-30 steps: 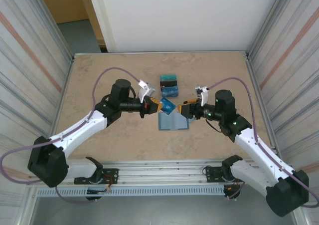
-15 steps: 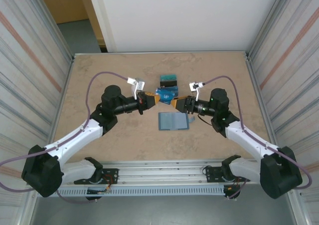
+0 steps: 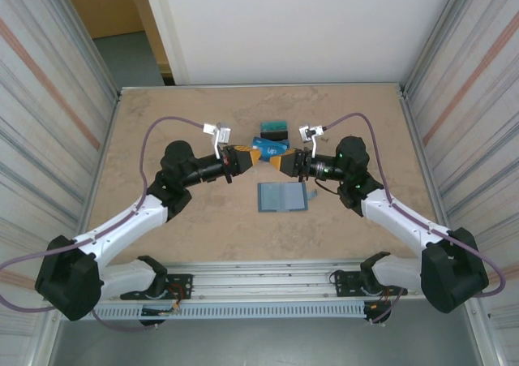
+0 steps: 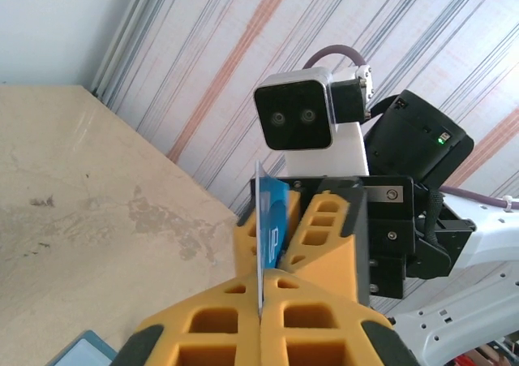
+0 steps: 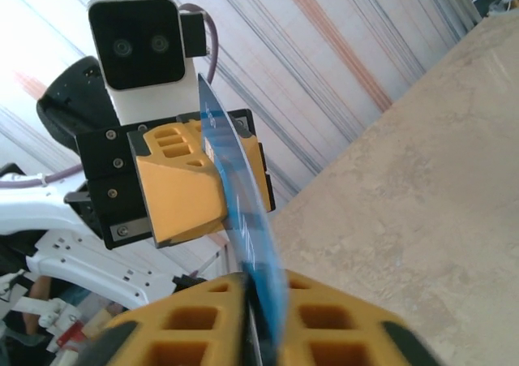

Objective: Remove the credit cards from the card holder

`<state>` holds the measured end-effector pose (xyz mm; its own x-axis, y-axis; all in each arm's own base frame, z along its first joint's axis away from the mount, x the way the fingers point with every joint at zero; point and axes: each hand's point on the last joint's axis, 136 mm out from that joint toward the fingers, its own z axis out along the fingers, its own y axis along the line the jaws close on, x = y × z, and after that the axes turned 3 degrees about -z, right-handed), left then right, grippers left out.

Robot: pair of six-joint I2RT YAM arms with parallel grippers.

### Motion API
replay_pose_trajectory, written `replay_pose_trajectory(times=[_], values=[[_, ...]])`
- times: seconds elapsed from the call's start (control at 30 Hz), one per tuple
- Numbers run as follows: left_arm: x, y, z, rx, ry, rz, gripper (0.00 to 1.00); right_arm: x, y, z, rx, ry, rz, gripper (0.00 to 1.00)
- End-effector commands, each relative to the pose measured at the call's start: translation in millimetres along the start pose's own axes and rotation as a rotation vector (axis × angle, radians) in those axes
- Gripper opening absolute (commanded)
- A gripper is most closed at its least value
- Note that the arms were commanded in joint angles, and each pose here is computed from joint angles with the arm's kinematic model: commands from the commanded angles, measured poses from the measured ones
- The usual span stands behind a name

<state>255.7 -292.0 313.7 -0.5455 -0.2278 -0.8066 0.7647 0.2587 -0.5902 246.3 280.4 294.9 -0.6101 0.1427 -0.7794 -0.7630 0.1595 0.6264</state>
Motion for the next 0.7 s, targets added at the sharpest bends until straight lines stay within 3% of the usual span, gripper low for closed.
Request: replay_pose_trajectory(times=[0.0,0.17,0.33,0.53,0.67], values=[[-2.0,-0.8,-0.6,0.012,-0.001,0.008,0.08,-11.4,14.2,-1.3,-0.018,-0.007,-0.053,0.00],[-8.9,-0.2,-9.8,-0.019,0.034,0.057,0.43,-3.0,9.2,-6.5,0.056,0.058,-0.075,0.00],[-19.7,-10.8,-22.2,-0.096,0.123,0.230,0.64,11.6,6.7,-13.4,0.116,0.161,-0.096,0.00],[-22.4,-27.6,-22.3,-0.051,0.266,0.419,0.67,22.0,16.7,-18.5,0.094,0.251,-0.115,0.00],[-12.7,-29.8,-11.9,0.001,0.392,0.458,0.65,23.6,22.0,-19.8,0.080,0.279,-0.120,0.00]])
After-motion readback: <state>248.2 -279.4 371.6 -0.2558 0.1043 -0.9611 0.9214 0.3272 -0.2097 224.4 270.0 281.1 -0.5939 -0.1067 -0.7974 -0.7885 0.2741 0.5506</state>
